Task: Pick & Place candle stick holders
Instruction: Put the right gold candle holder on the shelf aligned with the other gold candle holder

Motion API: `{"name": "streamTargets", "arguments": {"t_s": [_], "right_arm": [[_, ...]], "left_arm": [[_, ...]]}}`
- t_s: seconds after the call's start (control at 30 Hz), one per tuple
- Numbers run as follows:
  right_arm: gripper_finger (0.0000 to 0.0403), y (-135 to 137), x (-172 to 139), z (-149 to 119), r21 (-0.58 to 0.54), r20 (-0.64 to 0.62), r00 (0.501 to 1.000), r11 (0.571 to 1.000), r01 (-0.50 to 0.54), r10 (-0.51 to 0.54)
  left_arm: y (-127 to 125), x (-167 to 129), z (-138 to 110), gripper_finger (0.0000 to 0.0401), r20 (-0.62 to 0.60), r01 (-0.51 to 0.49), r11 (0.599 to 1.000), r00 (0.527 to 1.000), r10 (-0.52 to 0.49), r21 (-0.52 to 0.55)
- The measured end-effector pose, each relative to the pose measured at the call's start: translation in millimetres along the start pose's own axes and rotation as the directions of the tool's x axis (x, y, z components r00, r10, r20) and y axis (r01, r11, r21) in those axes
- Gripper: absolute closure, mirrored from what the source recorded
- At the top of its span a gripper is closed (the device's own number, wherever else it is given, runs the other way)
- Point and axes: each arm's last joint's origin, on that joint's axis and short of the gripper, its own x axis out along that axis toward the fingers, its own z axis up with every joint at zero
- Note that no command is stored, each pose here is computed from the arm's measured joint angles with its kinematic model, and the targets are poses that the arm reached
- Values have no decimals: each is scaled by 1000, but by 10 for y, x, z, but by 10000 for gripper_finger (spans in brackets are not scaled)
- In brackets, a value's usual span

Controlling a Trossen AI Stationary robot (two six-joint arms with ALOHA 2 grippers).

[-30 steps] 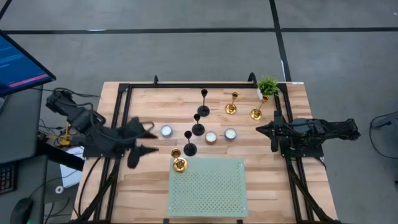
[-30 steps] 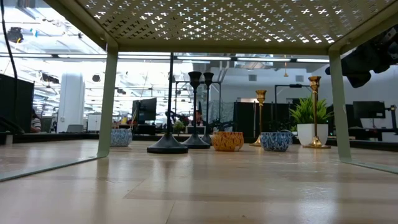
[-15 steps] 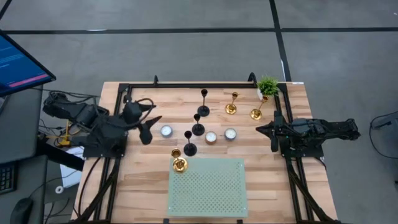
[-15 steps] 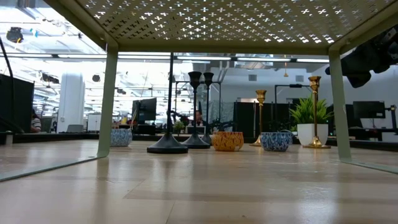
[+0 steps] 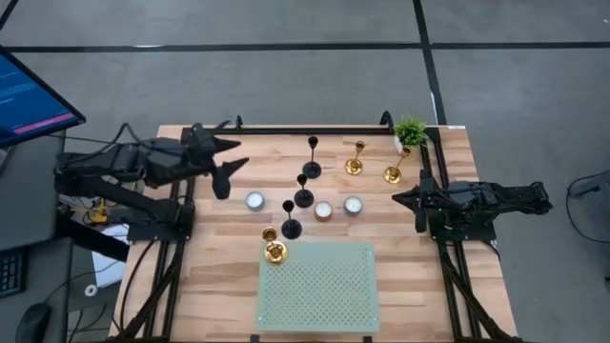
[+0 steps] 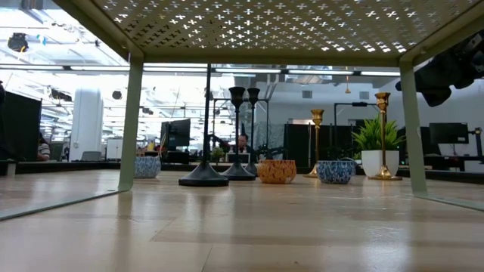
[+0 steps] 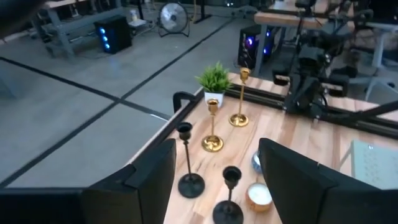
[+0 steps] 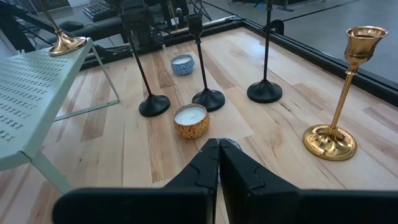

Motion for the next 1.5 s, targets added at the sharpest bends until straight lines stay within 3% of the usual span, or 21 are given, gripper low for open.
{"name": "streamTargets", "arguments": {"t_s": [0.6,0.8,1.03,1.1,1.2,1.27,1.5], "right_arm": [[397,0,0,0,-3,0,1000,1000,0,0],[397,-13,3,3,-146,4,1000,989,20,-20],[397,-19,4,6,-157,6,1000,987,28,-27],[397,-15,6,34,-108,34,999,994,27,-23],[397,16,-6,156,105,154,988,994,-21,5],[397,20,-22,240,185,241,970,982,-32,-14],[397,30,-140,528,387,523,851,905,-179,-55]], "left_arm": [[72,-20,14,185,14,-49,998,999,49,30],[67,-14,16,185,15,-49,999,999,49,22],[77,-31,20,187,21,-48,999,999,48,-6],[89,-53,23,187,26,-42,999,999,42,-21],[116,-103,29,187,39,-27,999,999,29,-36],[140,-144,34,187,51,-24,999,998,26,-44],[194,-233,42,187,76,-21,997,997,26,-68]]}}
